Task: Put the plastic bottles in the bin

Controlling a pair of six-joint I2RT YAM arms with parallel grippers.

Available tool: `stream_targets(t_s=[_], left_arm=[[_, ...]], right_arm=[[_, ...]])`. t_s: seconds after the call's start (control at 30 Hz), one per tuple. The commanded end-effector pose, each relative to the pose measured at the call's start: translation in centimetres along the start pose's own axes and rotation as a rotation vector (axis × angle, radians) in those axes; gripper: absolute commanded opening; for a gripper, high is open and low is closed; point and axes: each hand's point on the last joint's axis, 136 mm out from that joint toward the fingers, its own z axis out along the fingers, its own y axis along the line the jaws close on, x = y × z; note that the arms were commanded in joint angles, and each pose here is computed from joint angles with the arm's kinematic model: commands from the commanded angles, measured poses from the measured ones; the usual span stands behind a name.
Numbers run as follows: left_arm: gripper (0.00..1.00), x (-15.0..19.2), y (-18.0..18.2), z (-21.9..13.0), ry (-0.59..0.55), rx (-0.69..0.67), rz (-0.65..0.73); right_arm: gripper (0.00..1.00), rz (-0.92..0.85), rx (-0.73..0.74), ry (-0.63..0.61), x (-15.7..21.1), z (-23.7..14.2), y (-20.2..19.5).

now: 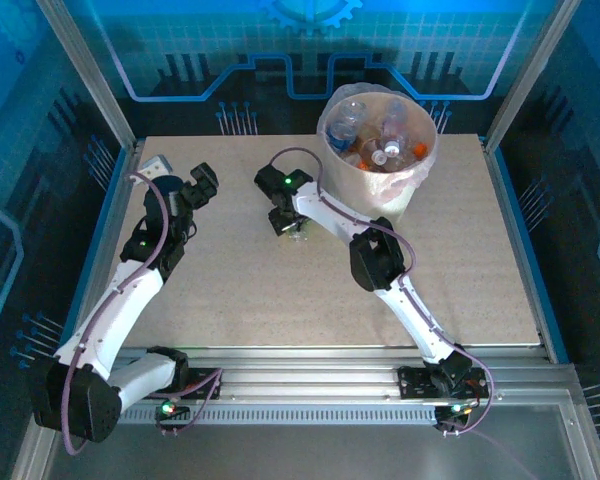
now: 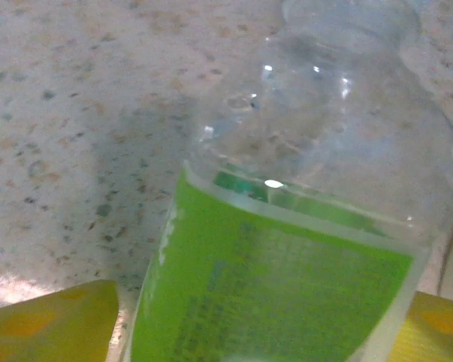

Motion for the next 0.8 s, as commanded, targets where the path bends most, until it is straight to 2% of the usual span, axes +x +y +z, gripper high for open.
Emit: stream_targets(t_s=[0.0, 0.07, 0.13, 0.2, 0.33, 0.5, 0.67, 0.77], left_arm=[[0.99, -0.1, -0.2, 0.3, -0.004, 0.013, -0.020], [0.99, -0.3, -0.3, 0.3, -0.005, 0.016, -0.017], [0.99, -0.5, -0.7, 0.2, -0.003, 0.032, -0.011], [0.99, -0.8, -1.5, 0.1, 0.002, 0.063, -0.005], [0.99, -1.5, -4.3, -0.2, 0.025, 0.179, -0.010], [0.99, -2.4, -9.9, -0.8, 0.062, 0.351, 0.015], [0.99, -3.1, -16.7, -1.4, 0.061, 0.477, 0.103], [0.99, -3.0, -20.6, -1.3, 0.058, 0.541, 0.147]], right_arm=[[0.60, -0.014, -0.046, 0.027, 0.5, 0.9, 1.0], [0.49, -0.036, -0.051, 0.008, 0.2, -0.6, 1.3], [0.43, -0.064, -0.063, -0.032, -0.4, -3.1, 1.7], [0.40, -0.094, -0.088, -0.092, -1.1, -6.9, 2.2], [0.38, -0.133, -0.117, -0.269, -2.7, -16.9, 1.4], [0.38, -0.083, -0.096, -0.461, -2.9, -27.7, -3.4], [0.40, 0.010, -0.061, -0.627, -2.5, -35.2, -8.5], [0.41, 0.095, -0.029, -0.707, -2.7, -37.9, -11.7]])
